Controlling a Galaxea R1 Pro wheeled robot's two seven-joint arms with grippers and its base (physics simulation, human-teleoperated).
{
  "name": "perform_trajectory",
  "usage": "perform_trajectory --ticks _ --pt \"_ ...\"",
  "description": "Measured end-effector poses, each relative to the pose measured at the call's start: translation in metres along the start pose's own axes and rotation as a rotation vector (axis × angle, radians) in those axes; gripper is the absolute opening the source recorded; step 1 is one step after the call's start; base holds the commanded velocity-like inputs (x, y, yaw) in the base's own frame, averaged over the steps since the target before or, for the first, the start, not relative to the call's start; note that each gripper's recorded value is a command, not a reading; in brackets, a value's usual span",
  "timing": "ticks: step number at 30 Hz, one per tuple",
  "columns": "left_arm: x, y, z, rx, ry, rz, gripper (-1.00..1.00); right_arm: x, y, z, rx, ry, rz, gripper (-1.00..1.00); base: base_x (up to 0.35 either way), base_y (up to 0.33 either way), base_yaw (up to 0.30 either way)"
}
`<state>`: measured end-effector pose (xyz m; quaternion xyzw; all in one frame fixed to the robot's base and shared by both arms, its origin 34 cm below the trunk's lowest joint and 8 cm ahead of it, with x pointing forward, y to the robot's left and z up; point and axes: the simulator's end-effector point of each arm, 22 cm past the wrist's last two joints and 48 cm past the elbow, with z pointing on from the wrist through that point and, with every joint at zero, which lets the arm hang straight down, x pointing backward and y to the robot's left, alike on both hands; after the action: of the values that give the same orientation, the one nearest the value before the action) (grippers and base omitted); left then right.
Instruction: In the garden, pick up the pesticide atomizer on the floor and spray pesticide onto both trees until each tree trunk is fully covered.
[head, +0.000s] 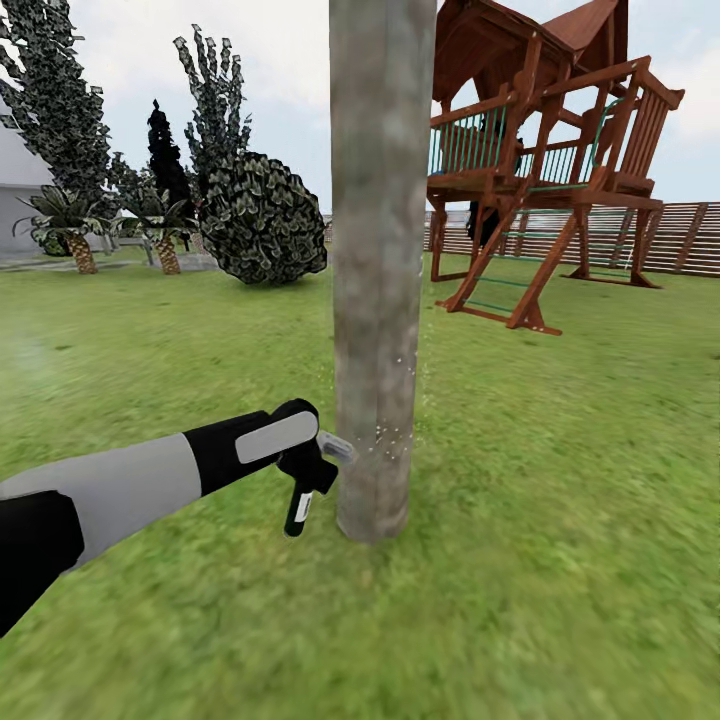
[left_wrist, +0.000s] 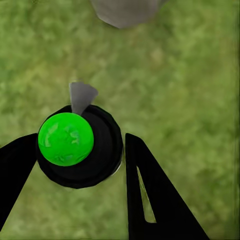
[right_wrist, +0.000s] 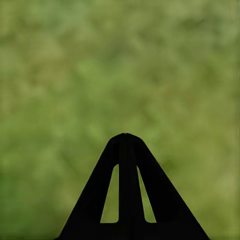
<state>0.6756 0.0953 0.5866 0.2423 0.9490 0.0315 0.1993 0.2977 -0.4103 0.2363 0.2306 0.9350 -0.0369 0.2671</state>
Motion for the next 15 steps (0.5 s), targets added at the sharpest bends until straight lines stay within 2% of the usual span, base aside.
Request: perform_trajectory --ticks 2,4,6,9,11,13,15 --pt "-0.008 0.003 -0.006 0.006 -0.010 -0.017 -1.00 0.000 0.001 0.000 -0.001 0.001 -0.001 -1.00 0.000 0.000 0.000" --pt "-0.023 0.017 -0.020 -0.009 -0.023 -0.037 -1.00 0.000 0.001 0.000 -0.001 0.002 -0.002 -1.00 0.000 0.000 0.000" --pt "-0.036 0.017 -0.033 -0.001 -0.039 -0.043 -1.00 0.001 0.001 0.000 -0.002 0.002 -0.002 -1.00 0.000 0.000 0.000" --pt "-0.069 0.028 -0.067 -0.007 -0.093 -0.071 -1.00 0.000 0.001 0.000 -0.003 0.001 -0.003 -1.00 0.000 0.000 0.000" --pt "-0.082 0.032 -0.081 -0.006 -0.113 -0.086 -1.00 0.000 0.001 0.000 -0.003 0.001 -0.003 -1.00 0.000 0.000 0.000" --pt "-0.101 0.027 -0.105 0.016 -0.145 -0.099 -1.00 0.000 0.001 0.000 -0.003 0.000 -0.003 -1.00 0.000 0.000 0.000" --pt "-0.115 0.030 -0.123 0.008 -0.172 -0.099 -1.00 0.000 0.001 0.000 -0.002 0.000 -0.002 -1.00 0.000 0.000 0.000"
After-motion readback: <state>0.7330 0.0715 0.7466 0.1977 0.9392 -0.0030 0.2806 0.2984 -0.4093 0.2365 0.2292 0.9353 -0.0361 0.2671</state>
